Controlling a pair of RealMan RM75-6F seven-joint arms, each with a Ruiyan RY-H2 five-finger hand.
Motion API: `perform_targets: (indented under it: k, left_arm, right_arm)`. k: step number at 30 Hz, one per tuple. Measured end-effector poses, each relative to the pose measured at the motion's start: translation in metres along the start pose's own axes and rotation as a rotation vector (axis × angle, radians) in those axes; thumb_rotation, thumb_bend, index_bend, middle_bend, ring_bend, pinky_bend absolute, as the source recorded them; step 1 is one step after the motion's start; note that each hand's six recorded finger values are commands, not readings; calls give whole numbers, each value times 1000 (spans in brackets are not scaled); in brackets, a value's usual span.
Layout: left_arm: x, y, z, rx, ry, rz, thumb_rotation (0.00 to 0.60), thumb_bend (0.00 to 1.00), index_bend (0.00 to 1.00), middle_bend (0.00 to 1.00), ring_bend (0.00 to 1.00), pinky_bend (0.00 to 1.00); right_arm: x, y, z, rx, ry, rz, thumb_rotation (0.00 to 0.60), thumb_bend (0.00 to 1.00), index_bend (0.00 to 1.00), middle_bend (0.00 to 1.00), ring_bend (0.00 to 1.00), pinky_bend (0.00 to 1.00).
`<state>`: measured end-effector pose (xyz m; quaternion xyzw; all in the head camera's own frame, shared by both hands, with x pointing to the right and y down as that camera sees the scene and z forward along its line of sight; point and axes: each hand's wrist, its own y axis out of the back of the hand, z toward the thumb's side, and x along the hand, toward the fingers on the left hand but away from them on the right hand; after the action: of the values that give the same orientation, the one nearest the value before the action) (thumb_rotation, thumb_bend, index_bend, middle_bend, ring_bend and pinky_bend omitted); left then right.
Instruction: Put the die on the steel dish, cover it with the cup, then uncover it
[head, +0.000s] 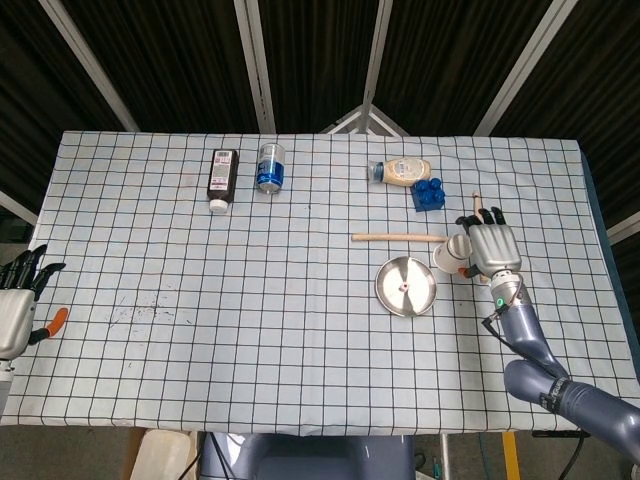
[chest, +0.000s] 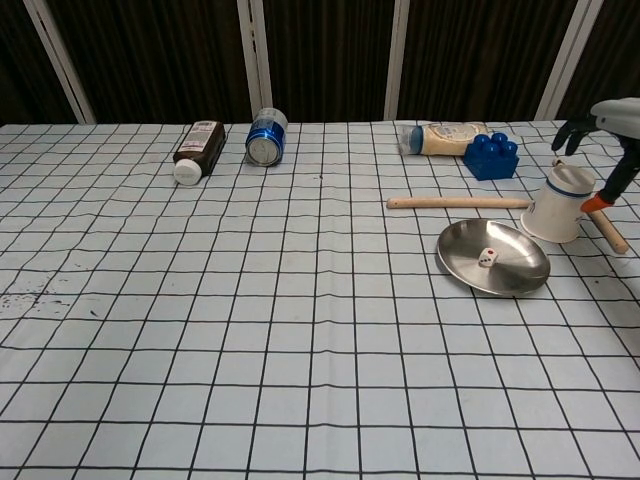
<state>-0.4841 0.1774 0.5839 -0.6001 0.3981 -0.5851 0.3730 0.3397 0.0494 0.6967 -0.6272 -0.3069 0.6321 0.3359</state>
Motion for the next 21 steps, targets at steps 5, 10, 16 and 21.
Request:
perform_targets:
  k: [5,10,16,21]
  left_arm:
    - [1,-2,1,5,-1,-6,600,467,208,0,0,99]
    - [1,-2,1,6,1,-6,600,467,213,0,0,98]
    - [1,-2,0,5,2,-5,600,468,213,0,0,99]
    - [1,-2,0,6,3,-6,600,467,215,0,0,98]
  right_arm:
    - [-2,-1,1,3,4,-7,600,151,345,313,130,0]
    - [-3,-2,5,3,16,-11,600,183,389,320,130,0]
    - [-5,-6,8,3,23,0,600,192,396,324,130,0]
    - [-7,-7,11,1,27,-1,600,220,396,336,133,0]
